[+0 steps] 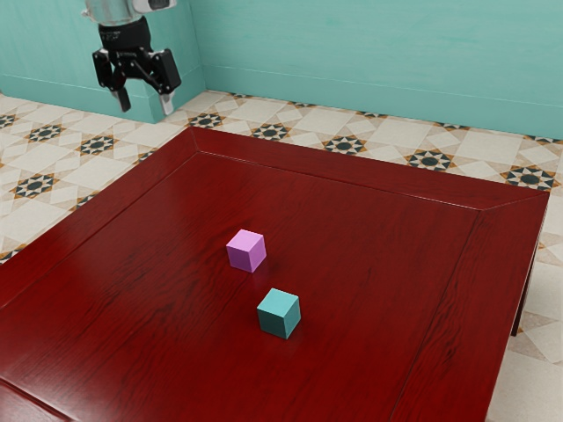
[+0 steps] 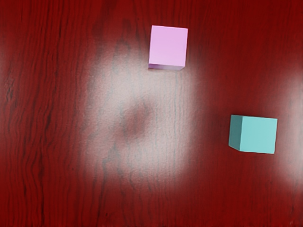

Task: Pick up the blue block with one arm, and put the blue block on the pink block with one arm

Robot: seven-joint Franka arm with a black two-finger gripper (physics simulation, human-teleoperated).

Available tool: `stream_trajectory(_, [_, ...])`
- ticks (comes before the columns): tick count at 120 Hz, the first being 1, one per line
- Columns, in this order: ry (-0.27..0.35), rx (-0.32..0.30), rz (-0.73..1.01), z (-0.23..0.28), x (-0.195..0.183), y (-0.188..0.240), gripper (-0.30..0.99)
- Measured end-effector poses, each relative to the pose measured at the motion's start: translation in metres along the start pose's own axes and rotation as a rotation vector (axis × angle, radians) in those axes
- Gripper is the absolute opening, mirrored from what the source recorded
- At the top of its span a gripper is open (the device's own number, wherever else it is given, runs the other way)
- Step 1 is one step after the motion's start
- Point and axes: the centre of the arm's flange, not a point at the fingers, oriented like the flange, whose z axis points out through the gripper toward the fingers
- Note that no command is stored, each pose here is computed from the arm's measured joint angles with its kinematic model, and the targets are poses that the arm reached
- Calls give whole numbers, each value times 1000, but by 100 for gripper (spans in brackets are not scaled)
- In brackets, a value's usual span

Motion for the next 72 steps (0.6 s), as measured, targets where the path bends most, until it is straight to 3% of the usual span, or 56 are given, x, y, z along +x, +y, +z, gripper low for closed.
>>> stream_trajectory(26, [-11, 8, 13, -1, -2, 5, 69])
stream_trajectory(37, [137, 2, 25, -78, -34, 9, 69])
stream_trajectory(43, [178, -6, 60, -101, -48, 25, 69])
stream_trajectory(56, [177, 16, 175, -84, -36, 92, 69])
stream_trajectory(72, [164, 11, 200, -61, -21, 125, 69])
